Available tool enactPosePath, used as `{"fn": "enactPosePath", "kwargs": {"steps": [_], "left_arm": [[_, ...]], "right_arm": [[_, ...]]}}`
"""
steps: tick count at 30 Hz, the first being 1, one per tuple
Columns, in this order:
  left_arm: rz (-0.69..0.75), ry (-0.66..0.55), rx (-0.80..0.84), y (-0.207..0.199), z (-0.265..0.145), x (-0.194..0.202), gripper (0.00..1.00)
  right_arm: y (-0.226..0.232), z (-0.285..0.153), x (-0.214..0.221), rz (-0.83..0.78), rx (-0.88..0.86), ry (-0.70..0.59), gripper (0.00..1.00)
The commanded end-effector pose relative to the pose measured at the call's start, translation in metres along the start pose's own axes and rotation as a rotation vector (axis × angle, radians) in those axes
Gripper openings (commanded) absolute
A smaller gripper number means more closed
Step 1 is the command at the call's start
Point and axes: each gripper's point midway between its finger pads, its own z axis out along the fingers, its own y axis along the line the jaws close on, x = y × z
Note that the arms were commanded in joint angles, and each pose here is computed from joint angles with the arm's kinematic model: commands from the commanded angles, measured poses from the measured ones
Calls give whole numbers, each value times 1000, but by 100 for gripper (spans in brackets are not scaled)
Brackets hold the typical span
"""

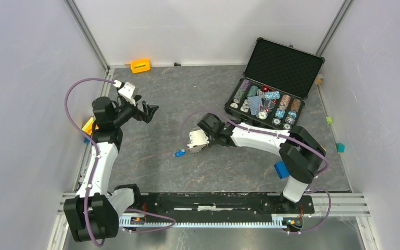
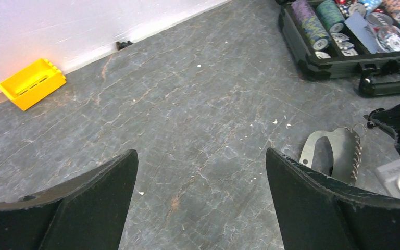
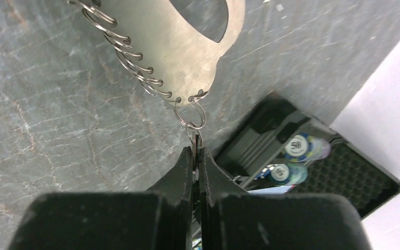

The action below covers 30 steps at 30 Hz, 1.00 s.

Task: Put the keys on the keyring

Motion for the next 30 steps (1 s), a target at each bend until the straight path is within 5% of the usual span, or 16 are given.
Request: {"fn": "enactPosePath", "kwargs": {"steps": [1, 14, 23, 30], "left_arm": [[21, -38, 66, -12, -3, -16, 98], [-8, -42, 96, -19, -3, -17, 99], [-2, -46, 114, -22, -2, -19, 100], [-4, -44, 122, -25, -1, -18, 100]], "right_arm": [[15, 1, 14, 28, -25, 31, 0], [76, 21, 43, 37, -201, 166, 0], [96, 23, 50, 55, -261, 204, 16], [98, 18, 51, 81, -260, 202, 37]]}}
